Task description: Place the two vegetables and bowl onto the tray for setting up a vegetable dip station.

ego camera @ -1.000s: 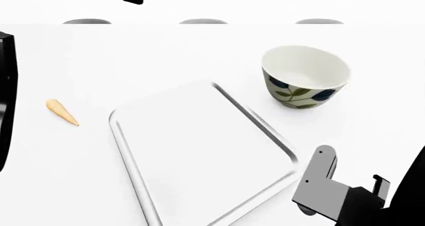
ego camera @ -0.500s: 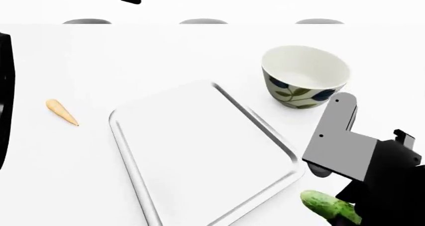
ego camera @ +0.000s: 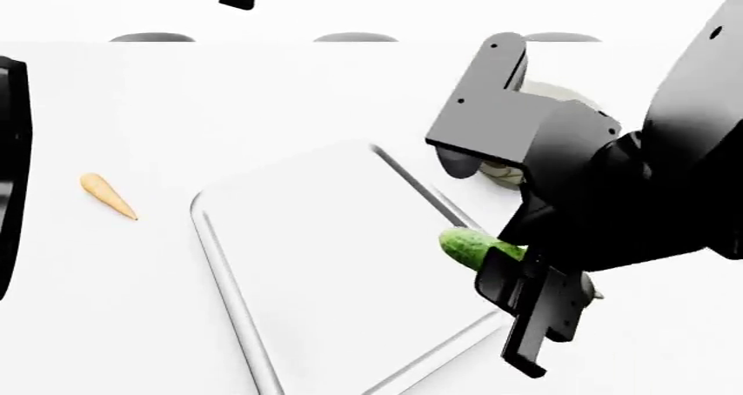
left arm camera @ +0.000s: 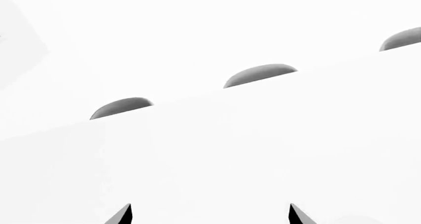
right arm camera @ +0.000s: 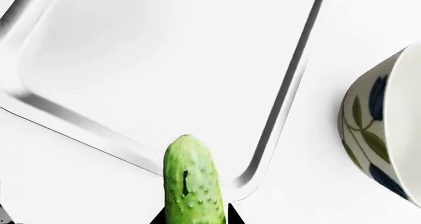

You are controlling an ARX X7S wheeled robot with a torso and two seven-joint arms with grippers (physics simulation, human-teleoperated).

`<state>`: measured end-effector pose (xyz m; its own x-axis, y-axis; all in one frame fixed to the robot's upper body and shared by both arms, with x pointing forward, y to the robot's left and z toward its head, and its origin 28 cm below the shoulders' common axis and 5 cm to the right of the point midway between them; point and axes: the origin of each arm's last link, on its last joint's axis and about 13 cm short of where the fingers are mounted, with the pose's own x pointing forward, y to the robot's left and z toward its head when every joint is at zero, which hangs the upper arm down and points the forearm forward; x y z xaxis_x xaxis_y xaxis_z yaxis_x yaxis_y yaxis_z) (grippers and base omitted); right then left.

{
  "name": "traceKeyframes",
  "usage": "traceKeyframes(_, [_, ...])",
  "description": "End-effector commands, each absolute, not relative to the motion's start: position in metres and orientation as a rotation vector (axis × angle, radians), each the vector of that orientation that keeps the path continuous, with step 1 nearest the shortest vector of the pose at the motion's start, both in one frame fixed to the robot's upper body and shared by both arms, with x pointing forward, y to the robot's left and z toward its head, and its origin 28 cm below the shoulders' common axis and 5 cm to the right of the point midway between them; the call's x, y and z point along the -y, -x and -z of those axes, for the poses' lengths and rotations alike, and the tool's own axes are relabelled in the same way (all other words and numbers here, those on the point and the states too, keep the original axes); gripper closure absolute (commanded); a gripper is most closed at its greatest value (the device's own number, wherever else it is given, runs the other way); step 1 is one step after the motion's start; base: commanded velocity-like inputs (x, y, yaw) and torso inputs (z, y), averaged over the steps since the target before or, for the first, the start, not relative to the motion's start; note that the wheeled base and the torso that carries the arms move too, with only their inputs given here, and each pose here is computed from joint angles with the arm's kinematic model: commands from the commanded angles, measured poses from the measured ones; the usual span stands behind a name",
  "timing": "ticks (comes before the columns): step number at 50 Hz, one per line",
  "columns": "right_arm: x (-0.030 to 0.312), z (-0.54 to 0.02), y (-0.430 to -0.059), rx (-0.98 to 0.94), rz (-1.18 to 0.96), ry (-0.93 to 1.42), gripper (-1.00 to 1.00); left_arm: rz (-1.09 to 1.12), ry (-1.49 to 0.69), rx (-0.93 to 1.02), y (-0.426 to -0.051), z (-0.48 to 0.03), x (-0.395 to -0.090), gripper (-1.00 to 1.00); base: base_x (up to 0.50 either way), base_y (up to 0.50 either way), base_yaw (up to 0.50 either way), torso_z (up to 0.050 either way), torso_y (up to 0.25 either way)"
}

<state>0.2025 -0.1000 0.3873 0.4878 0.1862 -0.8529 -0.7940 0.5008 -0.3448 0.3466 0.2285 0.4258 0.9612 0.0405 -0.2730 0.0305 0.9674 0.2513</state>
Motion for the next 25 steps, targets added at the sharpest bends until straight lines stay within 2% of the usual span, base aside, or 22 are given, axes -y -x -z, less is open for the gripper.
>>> traceKeyframes(1, [0.075, -0.388, -0.234, -0.865, -0.74, 0.788, 1.0, 0.006, -0.257, -0.283, -0.348, -0.425, -0.227, -1.0, 0.0, 0.0, 0.0, 0.0, 0.0])
traceKeyframes(6, [0.073, -0.373, -0.247, -0.953, -0.695, 0.756, 1.0, 0.009, -0.258, -0.281, -0.348, -0.426, -0.227, -1.0, 0.0, 0.0, 0.0, 0.0, 0.0])
traceKeyframes(16, [0.068, -0.354, -0.271, -0.957, -0.672, 0.688, 1.0, 0.003, -0.258, -0.282, -0.348, -0.425, -0.228, -1.0, 0.0, 0.0, 0.0, 0.0, 0.0])
traceKeyframes(23, [0.056, -0.358, -0.294, -0.757, -0.702, 0.601, 1.0, 0.004, -0.258, -0.286, -0.35, -0.422, -0.227, -1.0, 0.0, 0.0, 0.0, 0.0, 0.0])
traceKeyframes(25, [0.055, -0.359, -0.298, -0.773, -0.714, 0.585, 1.0, 0.002, -0.261, -0.289, -0.35, -0.422, -0.228, -1.0, 0.0, 0.0, 0.0, 0.0, 0.0])
